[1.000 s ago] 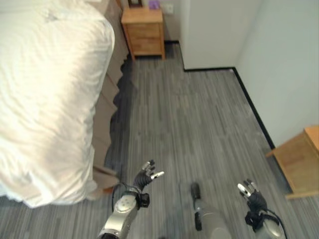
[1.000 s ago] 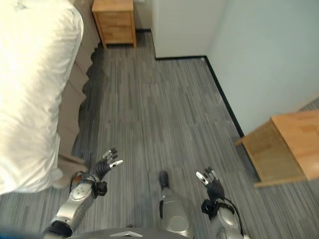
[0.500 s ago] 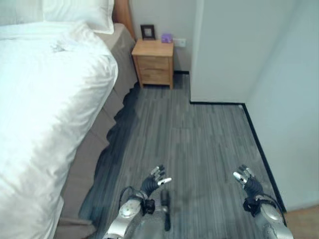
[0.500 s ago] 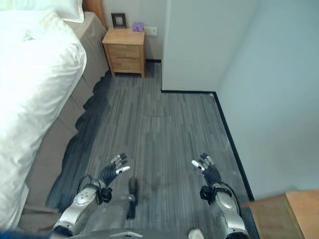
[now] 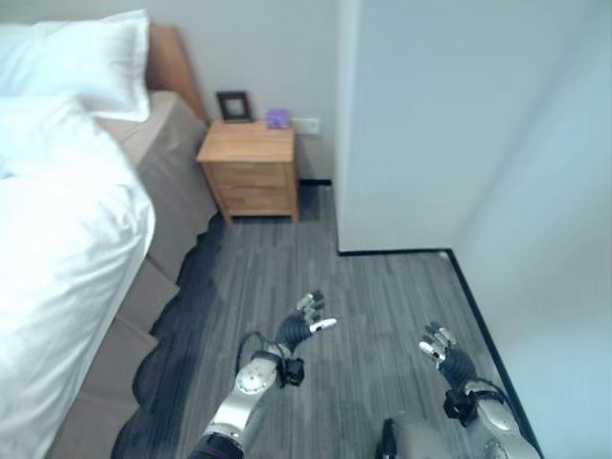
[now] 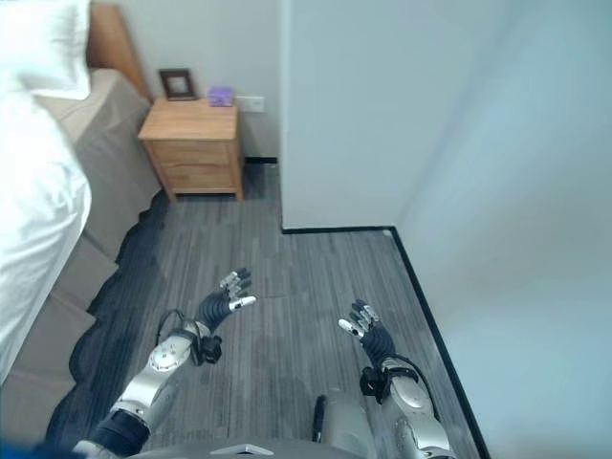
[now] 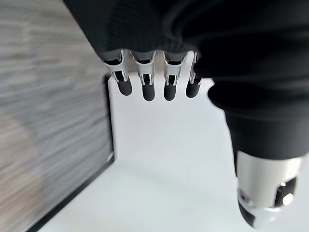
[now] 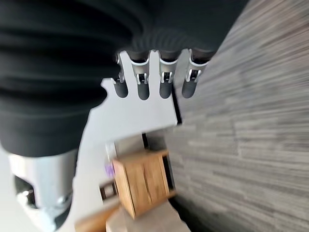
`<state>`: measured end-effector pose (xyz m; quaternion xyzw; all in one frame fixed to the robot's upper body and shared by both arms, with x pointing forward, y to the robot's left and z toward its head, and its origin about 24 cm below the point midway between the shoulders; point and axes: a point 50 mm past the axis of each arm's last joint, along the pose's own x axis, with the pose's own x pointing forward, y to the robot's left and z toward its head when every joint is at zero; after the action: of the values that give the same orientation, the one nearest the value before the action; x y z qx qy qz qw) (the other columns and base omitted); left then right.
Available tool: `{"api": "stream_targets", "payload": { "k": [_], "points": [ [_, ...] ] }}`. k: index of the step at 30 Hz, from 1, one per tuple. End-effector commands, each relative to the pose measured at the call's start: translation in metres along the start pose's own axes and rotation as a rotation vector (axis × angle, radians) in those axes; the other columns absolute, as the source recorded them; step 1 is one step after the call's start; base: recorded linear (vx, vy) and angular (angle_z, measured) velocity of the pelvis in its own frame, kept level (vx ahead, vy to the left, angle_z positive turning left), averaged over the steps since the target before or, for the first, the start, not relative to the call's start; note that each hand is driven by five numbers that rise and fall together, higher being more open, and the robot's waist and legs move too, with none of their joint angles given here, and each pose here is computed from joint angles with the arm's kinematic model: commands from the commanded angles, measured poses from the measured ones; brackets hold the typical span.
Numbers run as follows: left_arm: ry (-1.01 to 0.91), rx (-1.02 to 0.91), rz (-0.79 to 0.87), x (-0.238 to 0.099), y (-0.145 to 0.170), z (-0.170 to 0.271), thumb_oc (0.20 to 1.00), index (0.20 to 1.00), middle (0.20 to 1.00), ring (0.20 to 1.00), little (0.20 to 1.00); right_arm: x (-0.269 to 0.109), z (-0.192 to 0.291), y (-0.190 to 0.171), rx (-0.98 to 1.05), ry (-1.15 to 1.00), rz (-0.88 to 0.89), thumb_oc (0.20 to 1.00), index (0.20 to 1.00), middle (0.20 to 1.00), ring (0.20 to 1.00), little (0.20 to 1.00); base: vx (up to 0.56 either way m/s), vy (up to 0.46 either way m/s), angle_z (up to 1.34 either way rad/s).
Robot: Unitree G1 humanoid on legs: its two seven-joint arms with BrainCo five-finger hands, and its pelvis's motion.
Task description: Making the bed.
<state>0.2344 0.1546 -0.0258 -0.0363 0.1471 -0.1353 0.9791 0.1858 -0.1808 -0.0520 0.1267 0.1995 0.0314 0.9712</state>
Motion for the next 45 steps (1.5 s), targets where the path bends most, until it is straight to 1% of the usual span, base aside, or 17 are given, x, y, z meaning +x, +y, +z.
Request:
{"api": "stream_targets", "payload": {
  "k": [1,2,3,4,6,9,12,17,20,23,26,27,28,30,36,41,45],
  "points": [
    [-0.115,0.012,-0.015,-0.013,0.008,0.017,1.000,1.000,1.000,1.000,1.000,-0.002,0.063,-0.009,0.021,-0.314,0.013,1.000,1.000,1.000,1.000,1.000,0.48,-0.284,2.10],
    [-0.123,0.000,0.001,-0.015,0.012,0.017,1.000,1.000,1.000,1.000,1.000,-0.006,0.069,-0.013,-0.011,-0.332,0.024,1.000,1.000,1.000,1.000,1.000,0.48,-0.493,2.61],
    [-0.130,-0.021,-0.006,-0.021,0.015,0.018,1.000,1.000,1.000,1.000,1.000,-0.015,0.083,-0.015,-0.097,-0.373,0.065,1.000,1.000,1.000,1.000,1.000,0.33,-0.408,2.88],
    [-0.130,-0.021,-0.006,-0.021,0.016,0.018,1.000,1.000,1.000,1.000,1.000,-0.015,0.083,-0.014,-0.097,-0.373,0.065,1.000,1.000,1.000,1.000,1.000,0.24,-0.432,3.18],
    [-0.119,-0.066,0.033,-0.033,0.025,0.010,1.000,1.000,1.000,1.000,1.000,-0.020,0.098,-0.016,-0.188,-0.404,0.124,1.000,1.000,1.000,1.000,1.000,0.14,-0.470,2.76],
    [-0.129,-0.122,0.093,-0.030,0.030,0.011,1.000,1.000,1.000,1.000,1.000,-0.018,0.103,-0.012,-0.168,-0.418,0.148,1.000,1.000,1.000,1.000,1.000,0.02,-0.365,2.27],
    [-0.128,-0.202,0.157,-0.024,0.033,0.008,1.000,1.000,1.000,1.000,1.000,-0.014,0.089,-0.009,-0.134,-0.355,0.141,1.000,1.000,1.000,1.000,1.000,-0.10,-0.317,2.07],
    [-0.096,-0.208,0.146,-0.025,0.026,-0.003,1.000,1.000,1.000,1.000,1.000,-0.018,0.056,-0.003,-0.096,-0.238,0.150,1.000,1.000,1.000,1.000,1.000,-0.06,-0.103,1.42],
    [-0.072,-0.200,0.125,-0.025,0.019,-0.009,1.000,1.000,1.000,1.000,1.000,-0.016,0.040,-0.001,-0.121,-0.172,0.131,1.000,1.000,1.000,1.000,1.000,0.05,0.031,0.30],
    [-0.072,-0.193,0.137,-0.027,0.021,-0.009,1.000,1.000,1.000,1.000,1.000,-0.013,0.036,0.007,-0.050,-0.170,0.150,1.000,1.000,1.000,1.000,1.000,0.02,0.047,0.15],
    [-0.057,-0.169,0.169,-0.033,0.029,-0.012,1.000,1.000,1.000,1.000,1.000,-0.013,0.030,0.008,-0.178,-0.114,0.165,1.000,1.000,1.000,1.000,1.000,0.00,0.037,-0.13],
    [-0.121,-0.159,0.209,-0.016,0.023,0.007,1.000,1.000,1.000,1.000,1.000,-0.007,0.034,-0.038,0.202,-0.190,-0.184,1.000,1.000,1.000,1.000,1.000,0.01,0.092,-0.09],
    [-0.123,-0.139,0.207,-0.017,0.025,0.009,1.000,1.000,1.000,1.000,1.000,-0.007,0.032,-0.036,0.224,-0.190,-0.182,1.000,1.000,1.000,1.000,1.000,0.03,0.143,-0.02],
    [-0.121,-0.098,0.233,-0.019,0.034,0.010,1.000,1.000,1.000,1.000,1.000,-0.004,0.033,-0.030,0.184,-0.180,-0.147,1.000,1.000,1.000,1.000,1.000,0.03,0.153,-0.05],
    [-0.101,-0.114,0.316,-0.026,0.050,0.004,1.000,1.000,1.000,1.000,1.000,0.003,0.039,-0.021,0.071,-0.175,-0.087,1.000,1.000,1.000,1.000,1.000,0.02,0.124,-0.46],
    [-0.085,-0.061,0.273,-0.023,0.047,0.005,1.000,1.000,1.000,1.000,1.000,0.001,0.037,-0.024,0.081,-0.175,-0.095,1.000,1.000,1.000,1.000,1.000,0.07,0.007,-0.26],
    [-0.129,-0.052,0.226,-0.016,0.043,0.017,1.000,1.000,1.000,1.000,1.000,-0.001,0.031,-0.026,0.081,-0.154,-0.106,1.000,1.000,1.000,1.000,1.000,0.22,-0.190,-0.01]
  ]
}}
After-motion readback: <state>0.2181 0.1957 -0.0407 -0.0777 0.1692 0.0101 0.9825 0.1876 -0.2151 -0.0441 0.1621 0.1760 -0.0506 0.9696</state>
